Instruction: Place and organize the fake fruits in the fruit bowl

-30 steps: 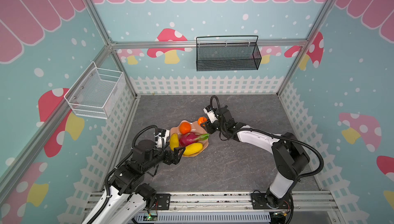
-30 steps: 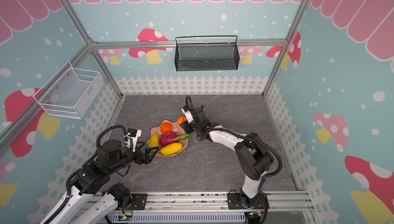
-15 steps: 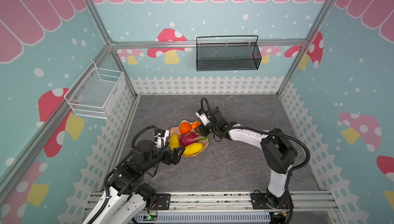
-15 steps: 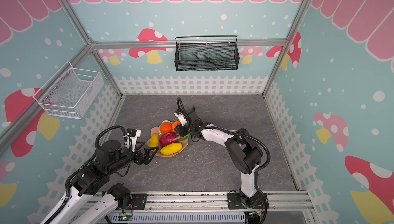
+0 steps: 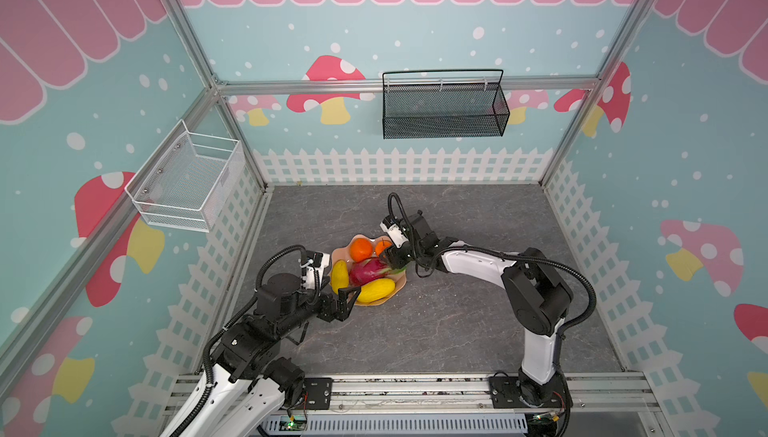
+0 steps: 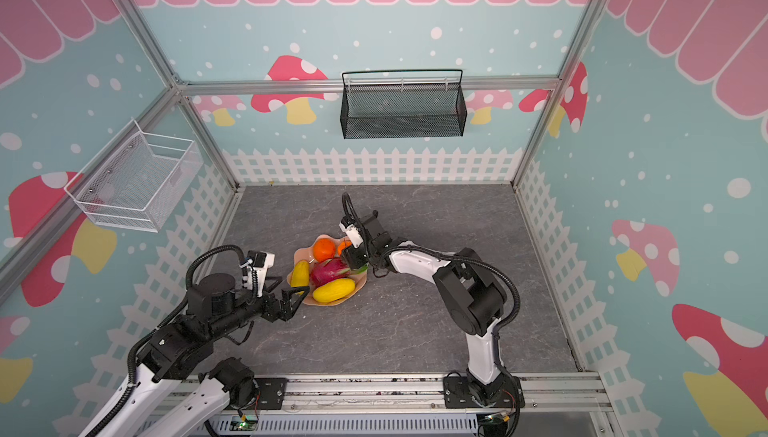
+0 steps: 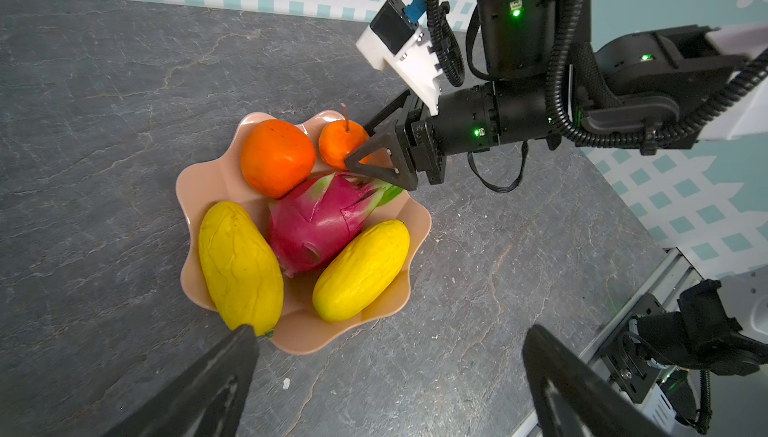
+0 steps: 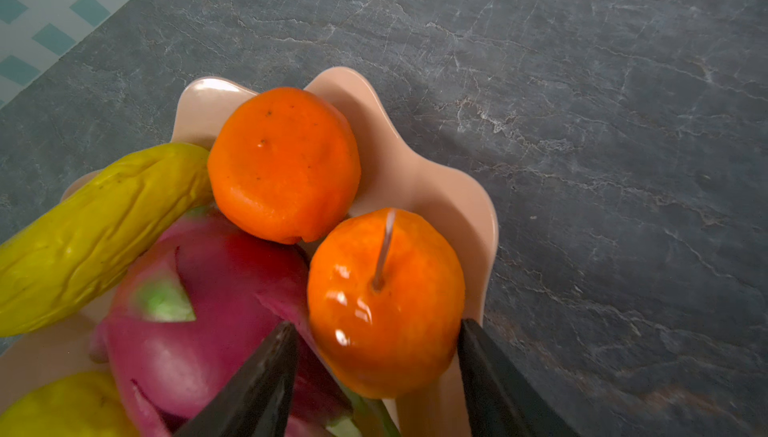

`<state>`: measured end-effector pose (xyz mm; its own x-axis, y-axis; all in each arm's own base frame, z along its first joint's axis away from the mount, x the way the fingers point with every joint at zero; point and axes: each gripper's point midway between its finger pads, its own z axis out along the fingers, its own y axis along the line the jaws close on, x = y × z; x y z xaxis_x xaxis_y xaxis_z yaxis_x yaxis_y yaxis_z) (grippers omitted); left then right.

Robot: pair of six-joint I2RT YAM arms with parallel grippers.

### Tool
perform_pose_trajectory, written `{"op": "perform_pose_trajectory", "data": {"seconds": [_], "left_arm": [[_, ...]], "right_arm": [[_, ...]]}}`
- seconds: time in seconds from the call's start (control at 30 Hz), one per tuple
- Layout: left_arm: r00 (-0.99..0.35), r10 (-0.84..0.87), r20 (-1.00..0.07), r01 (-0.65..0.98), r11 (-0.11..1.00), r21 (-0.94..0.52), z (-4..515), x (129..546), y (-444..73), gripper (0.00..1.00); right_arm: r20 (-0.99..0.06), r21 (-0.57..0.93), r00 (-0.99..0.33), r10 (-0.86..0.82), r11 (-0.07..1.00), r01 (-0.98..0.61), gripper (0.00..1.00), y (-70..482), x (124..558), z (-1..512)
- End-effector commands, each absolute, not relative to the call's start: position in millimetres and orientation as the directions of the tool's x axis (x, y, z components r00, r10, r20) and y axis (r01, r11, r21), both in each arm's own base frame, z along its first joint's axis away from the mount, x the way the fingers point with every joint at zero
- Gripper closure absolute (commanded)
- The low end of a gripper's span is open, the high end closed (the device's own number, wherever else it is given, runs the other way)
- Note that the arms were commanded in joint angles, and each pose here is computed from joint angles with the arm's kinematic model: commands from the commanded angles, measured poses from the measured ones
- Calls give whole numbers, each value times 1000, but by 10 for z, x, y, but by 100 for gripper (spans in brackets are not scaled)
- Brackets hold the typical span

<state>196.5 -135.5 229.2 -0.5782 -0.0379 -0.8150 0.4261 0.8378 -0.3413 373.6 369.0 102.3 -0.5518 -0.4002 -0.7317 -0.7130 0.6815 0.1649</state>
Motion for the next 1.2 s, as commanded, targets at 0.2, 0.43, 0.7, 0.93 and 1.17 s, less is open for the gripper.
{"op": "perform_pose_trajectory", "data": {"seconds": [0.2, 0.43, 0.7, 0.93, 1.17], "left_arm": [[-581, -25, -814, 429, 841, -331, 2271, 1951, -1340, 0], [-570, -34, -821, 391, 868, -308, 2261, 2000, -1257, 0], [-515, -194, -835, 19, 971, -237, 2291, 2223, -636, 0], [-310, -242, -919, -282, 947, -154, 2137, 2632, -207, 0], [-220, -52, -974, -473, 879, 60, 1960, 2821, 125, 0]], "right_arm": [[-748, 112, -513, -421, 681, -723, 28, 3713, 3767, 1172], [-843, 40, -487, -227, 877, -479, 2, 2736, 3894, 1744], [-958, 58, -270, 102, 984, 169, 2, 185, 3227, 1701], [-998, -49, -54, -33, 946, 320, 2, -295, 2736, 1780], [-983, -153, -139, -118, 948, 280, 2, -284, 2738, 1428]]}}
